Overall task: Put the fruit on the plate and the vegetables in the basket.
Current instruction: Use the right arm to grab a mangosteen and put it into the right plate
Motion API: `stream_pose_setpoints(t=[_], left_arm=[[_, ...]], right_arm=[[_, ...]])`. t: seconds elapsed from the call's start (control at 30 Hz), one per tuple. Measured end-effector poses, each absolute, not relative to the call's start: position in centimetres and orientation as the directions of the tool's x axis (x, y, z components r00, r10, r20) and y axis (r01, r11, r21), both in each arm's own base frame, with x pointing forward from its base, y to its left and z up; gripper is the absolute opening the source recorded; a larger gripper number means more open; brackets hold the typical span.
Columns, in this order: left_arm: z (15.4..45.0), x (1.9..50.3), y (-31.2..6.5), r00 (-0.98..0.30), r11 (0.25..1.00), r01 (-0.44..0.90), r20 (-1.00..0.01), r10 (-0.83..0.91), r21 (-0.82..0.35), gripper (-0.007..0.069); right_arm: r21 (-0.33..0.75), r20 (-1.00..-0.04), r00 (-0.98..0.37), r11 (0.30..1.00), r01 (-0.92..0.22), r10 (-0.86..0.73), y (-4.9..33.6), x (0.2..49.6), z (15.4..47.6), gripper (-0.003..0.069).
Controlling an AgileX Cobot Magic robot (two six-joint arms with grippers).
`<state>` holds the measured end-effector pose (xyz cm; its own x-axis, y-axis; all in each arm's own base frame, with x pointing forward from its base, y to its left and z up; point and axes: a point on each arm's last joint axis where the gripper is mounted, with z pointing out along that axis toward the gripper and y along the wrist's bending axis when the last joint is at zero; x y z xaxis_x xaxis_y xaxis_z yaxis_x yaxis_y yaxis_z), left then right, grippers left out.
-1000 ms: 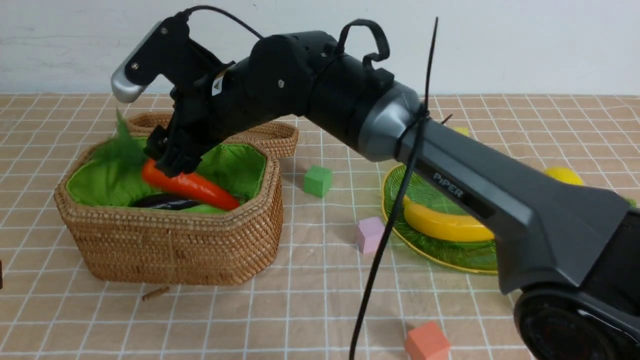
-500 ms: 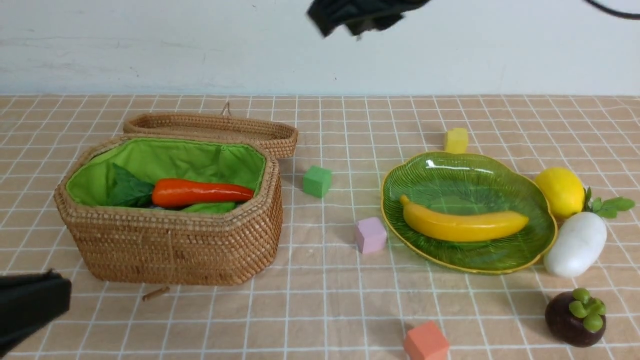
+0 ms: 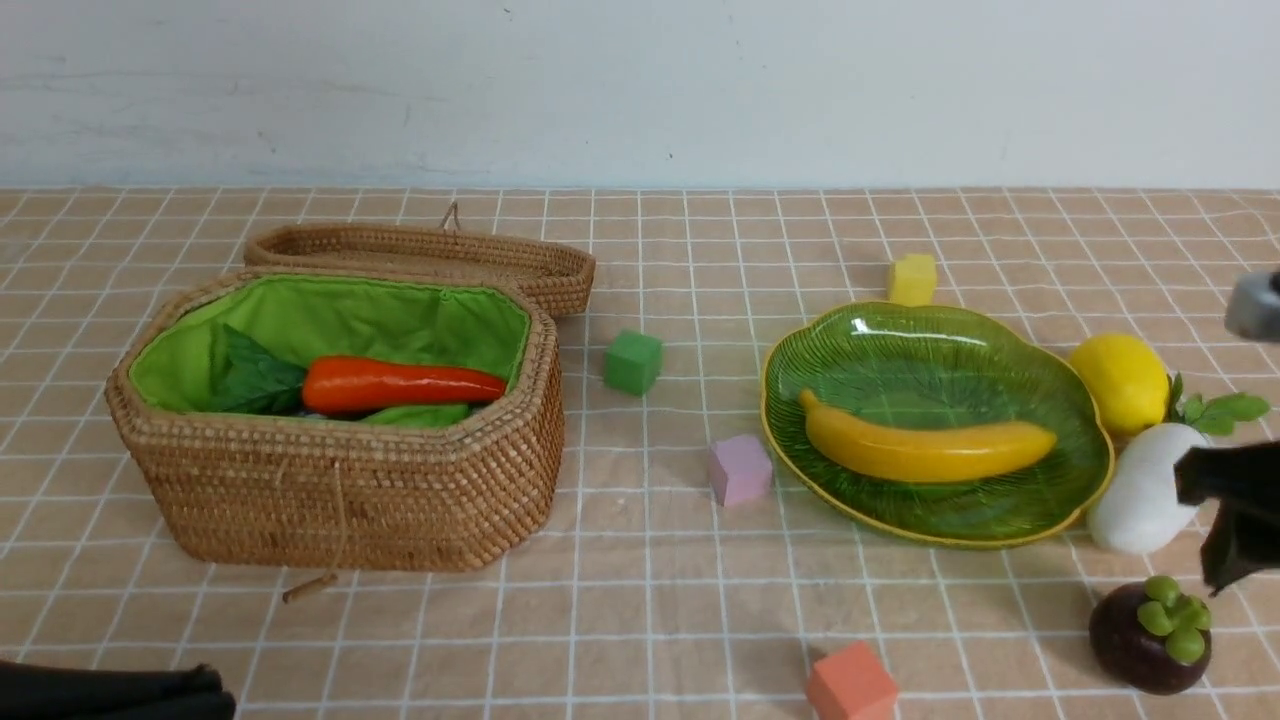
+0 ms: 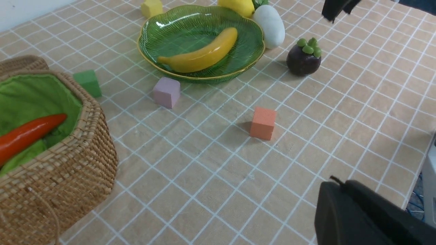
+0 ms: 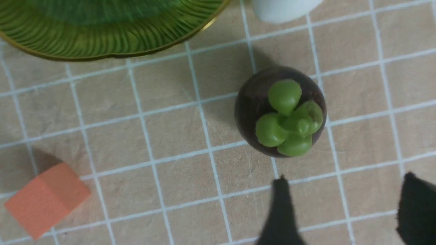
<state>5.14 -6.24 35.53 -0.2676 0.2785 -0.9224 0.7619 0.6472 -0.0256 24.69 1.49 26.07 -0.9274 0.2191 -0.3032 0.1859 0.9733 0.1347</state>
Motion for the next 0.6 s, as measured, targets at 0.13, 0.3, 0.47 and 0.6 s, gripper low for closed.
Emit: stream_pose_setpoints(t=[0.13,0.3,0.47,0.6], left_arm=[[35.5,5.1,-6.2,-0.269,0.646,0.763,-0.922,0.279,-0.027,-0.0013],[35.4,5.1,-6.2,-0.272,0.645,0.764,-0.918,0.287,-0.025,-0.0013],[35.4,5.1,-6.2,-0.275,0.644,0.765,-0.917,0.289,-0.026,-0.0011],[35.4,5.1,-6.2,-0.275,0.644,0.765,-0.917,0.29,-0.025,-0.0009]], right_arm=[[0.189,-0.314,-0.919,0.964,0.186,0.239,1.0,26.3,23.4,0.0671],[0.201,-0.317,-0.917,0.962,0.184,0.242,1.1,28.5,20.5,0.0668],[0.17,-0.278,-0.933,0.968,0.187,0.229,0.9,29.9,17.3,0.065],[0.148,-0.263,-0.944,0.975,0.163,0.198,0.8,30.3,16.0,0.0608]])
